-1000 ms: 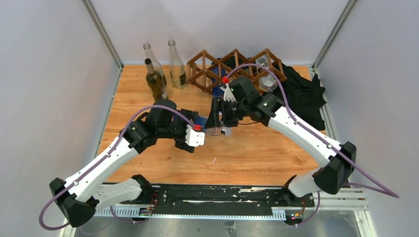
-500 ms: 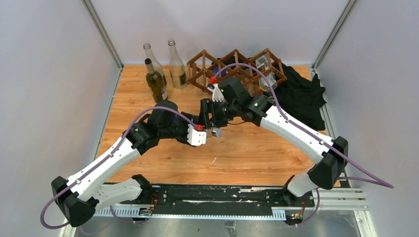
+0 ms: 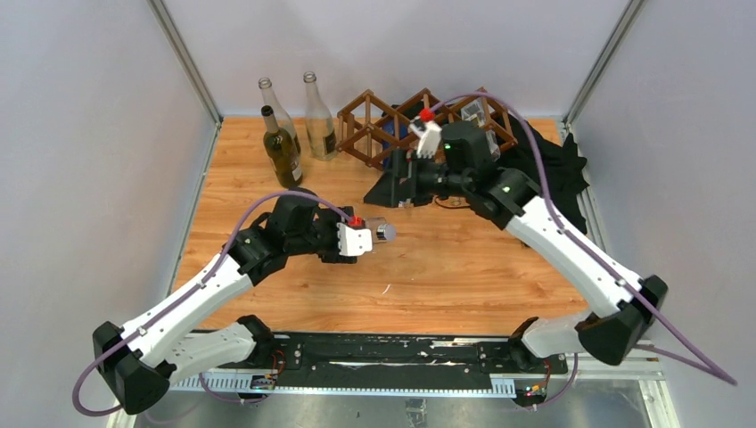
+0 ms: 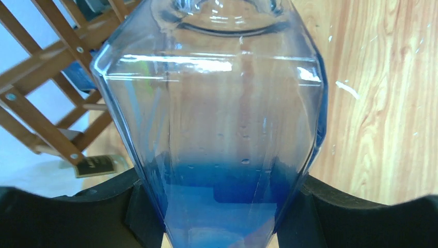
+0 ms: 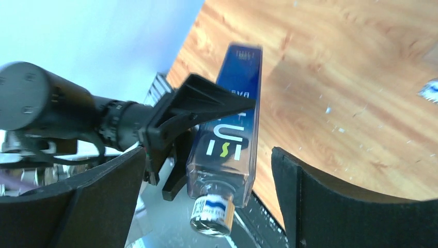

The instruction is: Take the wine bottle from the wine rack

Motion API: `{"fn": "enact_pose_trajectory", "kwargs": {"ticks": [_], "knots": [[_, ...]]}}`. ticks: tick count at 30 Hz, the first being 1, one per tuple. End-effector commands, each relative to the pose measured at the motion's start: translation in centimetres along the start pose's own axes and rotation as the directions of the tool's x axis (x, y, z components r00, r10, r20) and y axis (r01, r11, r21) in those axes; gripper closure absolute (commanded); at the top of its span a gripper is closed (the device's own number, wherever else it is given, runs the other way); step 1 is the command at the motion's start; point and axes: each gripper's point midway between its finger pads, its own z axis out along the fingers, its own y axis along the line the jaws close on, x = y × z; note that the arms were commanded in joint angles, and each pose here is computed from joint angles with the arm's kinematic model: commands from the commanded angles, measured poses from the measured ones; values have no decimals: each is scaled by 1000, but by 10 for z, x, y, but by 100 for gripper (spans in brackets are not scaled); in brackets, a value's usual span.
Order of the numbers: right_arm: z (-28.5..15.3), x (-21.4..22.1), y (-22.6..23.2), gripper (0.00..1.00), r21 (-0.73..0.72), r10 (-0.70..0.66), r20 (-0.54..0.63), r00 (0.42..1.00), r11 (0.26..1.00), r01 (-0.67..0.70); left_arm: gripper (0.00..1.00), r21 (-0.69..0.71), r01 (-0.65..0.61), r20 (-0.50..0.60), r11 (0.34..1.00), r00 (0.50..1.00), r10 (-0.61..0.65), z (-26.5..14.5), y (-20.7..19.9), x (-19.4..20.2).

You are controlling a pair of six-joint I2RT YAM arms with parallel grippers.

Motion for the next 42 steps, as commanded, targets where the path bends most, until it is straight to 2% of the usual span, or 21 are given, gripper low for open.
{"fn": "enact_pose_trajectory", "kwargs": {"ticks": [1,4,7,9,10,11,14,17,21,25,31,36,42], "knots": [[-33,-29,-6,5,-8,-22,150,988,1000,23,100,-134,123,136,983,985,-105,-12,40,-42],[-51,-31,-18,4,12,-25,201,979,1000,23,100,-123,295,194,948,944,-269,-14,51,-51],[-63,-27,-33,3,52,-38,235,971,998,27,100,-121,491,262,862,854,-450,-20,78,-58],[-68,-24,-37,2,65,-63,263,963,997,47,100,-100,621,303,777,763,-571,-23,96,-59],[-69,-22,-38,2,62,-77,271,959,996,62,100,-79,706,326,704,685,-651,-25,106,-56],[-69,-21,-37,2,51,-92,287,953,995,81,100,-62,736,341,675,651,-678,-26,115,-54],[-67,-20,-33,2,10,-145,317,937,989,150,100,67,846,358,529,475,-804,-25,126,-56],[-60,-20,-27,1,-31,-193,331,923,976,215,100,189,865,355,465,381,-854,-26,126,-67],[-42,-14,-15,1,-93,-245,305,920,954,285,100,323,831,351,452,338,-873,-37,118,-91],[-20,-2,7,1,-179,-288,279,916,922,344,100,399,794,356,458,327,-876,-49,115,-110],[8,15,18,0,-249,-294,227,929,904,347,100,457,758,353,465,325,-877,-62,110,-126],[14,20,26,0,-301,-280,244,928,888,347,100,520,727,355,448,292,-888,-72,107,-140],[28,35,31,0,-357,-280,224,933,868,346,100,542,707,359,455,295,-886,-80,107,-149]]}}
